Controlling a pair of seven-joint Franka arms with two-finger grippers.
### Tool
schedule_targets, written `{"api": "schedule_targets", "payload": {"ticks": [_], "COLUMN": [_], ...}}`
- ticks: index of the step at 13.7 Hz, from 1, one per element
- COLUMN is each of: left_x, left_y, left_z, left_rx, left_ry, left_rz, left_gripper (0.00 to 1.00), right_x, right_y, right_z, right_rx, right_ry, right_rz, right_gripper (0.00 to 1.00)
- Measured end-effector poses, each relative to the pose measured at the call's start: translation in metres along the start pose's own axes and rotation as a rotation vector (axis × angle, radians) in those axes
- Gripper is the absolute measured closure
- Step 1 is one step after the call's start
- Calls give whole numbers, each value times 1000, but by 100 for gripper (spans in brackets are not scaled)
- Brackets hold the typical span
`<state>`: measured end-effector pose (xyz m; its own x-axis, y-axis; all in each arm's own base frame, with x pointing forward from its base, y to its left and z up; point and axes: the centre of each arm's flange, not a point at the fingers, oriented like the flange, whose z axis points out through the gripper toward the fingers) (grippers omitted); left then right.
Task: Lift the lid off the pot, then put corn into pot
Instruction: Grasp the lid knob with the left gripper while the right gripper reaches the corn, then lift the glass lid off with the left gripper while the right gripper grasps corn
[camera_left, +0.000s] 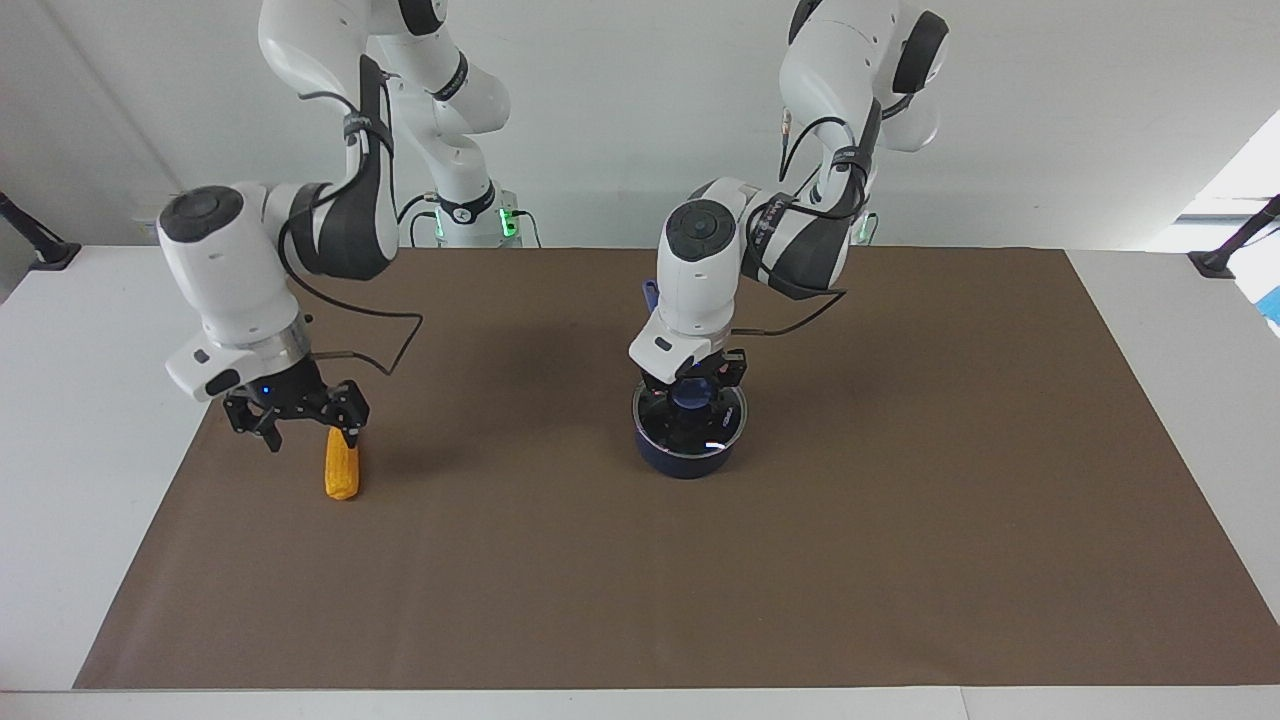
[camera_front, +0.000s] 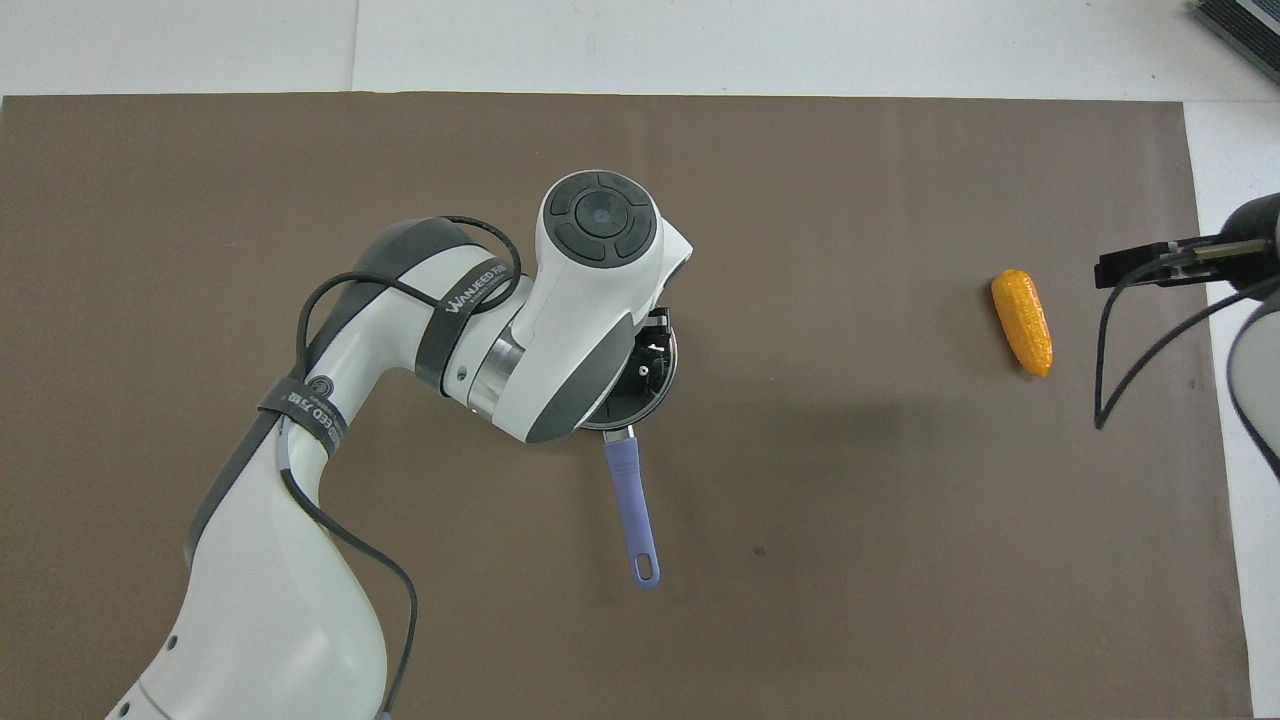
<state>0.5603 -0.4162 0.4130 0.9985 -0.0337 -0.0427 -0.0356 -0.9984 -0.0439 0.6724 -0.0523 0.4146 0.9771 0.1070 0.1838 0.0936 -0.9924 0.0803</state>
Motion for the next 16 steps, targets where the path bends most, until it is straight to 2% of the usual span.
{"api": "schedule_targets", "payload": {"ticks": [3, 6, 11, 13, 14, 16], "left_x": [0, 3, 6, 7, 9, 18], "left_y": [0, -9, -36, -65, -83, -117], "left_z": [-1, -17, -64, -94, -107, -118], "left_rx": [-1, -1, -15, -20, -21, -21], "left_ry": [2, 13, 60, 71, 71, 70], "left_rz": [0, -13, -51, -72, -87, -124], "left_gripper": [35, 35, 35, 35, 35, 35], "right_x": [-7, -26, -39, -39, -40, -40], "right_y": [12, 34, 30, 26, 26, 26], "right_z": [62, 95, 111, 112, 113, 112], "right_rx": [5, 16, 31, 33, 34, 34], "right_ry": [-59, -107, -137, -140, -141, -141], "right_rz": [-89, -182, -218, -225, -225, -225], "right_gripper": [0, 0, 0, 5, 16, 44]}}
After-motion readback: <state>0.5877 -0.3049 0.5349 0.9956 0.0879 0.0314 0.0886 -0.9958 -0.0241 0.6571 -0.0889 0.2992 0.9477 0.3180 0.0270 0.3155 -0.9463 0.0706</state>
